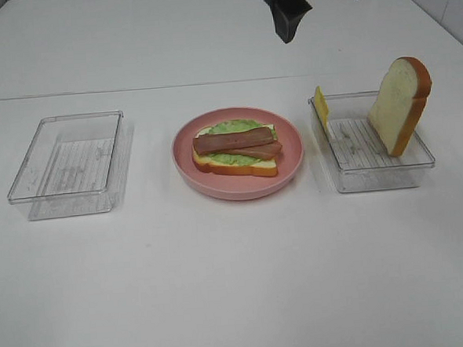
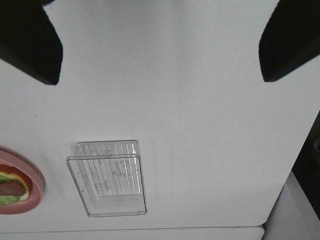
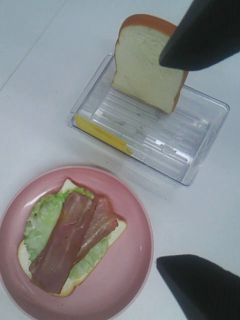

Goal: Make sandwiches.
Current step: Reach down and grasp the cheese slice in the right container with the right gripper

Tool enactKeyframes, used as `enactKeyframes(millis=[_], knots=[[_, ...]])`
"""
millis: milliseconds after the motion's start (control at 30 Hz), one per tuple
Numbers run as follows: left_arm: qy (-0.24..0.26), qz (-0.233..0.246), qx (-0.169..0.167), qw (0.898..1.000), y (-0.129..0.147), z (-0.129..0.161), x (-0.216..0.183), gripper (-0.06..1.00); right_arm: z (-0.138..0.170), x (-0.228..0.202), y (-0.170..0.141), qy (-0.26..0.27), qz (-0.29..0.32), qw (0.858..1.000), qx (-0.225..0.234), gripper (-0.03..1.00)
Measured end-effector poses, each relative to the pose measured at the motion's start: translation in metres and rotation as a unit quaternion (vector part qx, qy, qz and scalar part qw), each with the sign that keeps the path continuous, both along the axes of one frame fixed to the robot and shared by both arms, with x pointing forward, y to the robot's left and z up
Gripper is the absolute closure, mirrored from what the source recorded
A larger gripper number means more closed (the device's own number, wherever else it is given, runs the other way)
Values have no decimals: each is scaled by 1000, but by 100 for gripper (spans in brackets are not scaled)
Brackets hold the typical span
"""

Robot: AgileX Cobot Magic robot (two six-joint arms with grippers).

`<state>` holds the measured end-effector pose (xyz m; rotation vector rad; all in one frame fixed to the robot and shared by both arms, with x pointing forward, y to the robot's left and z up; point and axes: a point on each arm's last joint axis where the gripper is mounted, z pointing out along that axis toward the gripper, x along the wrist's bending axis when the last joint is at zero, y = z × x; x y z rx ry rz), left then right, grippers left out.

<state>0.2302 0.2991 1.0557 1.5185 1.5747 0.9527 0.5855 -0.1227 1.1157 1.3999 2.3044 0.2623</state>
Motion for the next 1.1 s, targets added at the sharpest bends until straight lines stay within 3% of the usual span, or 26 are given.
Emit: enactKeyframes(millis=[400, 667, 1100], knots=[[0, 0, 0, 1000, 0, 0, 0, -5, -2, 32, -77, 12, -99, 994, 41, 0], [0, 0, 0, 1000, 0, 0, 0, -5, -30, 51, -70, 24, -85, 994, 56, 0], [0, 0, 0, 1000, 0, 0, 0, -5, -110, 87, -53, 69, -69, 993, 68, -1]])
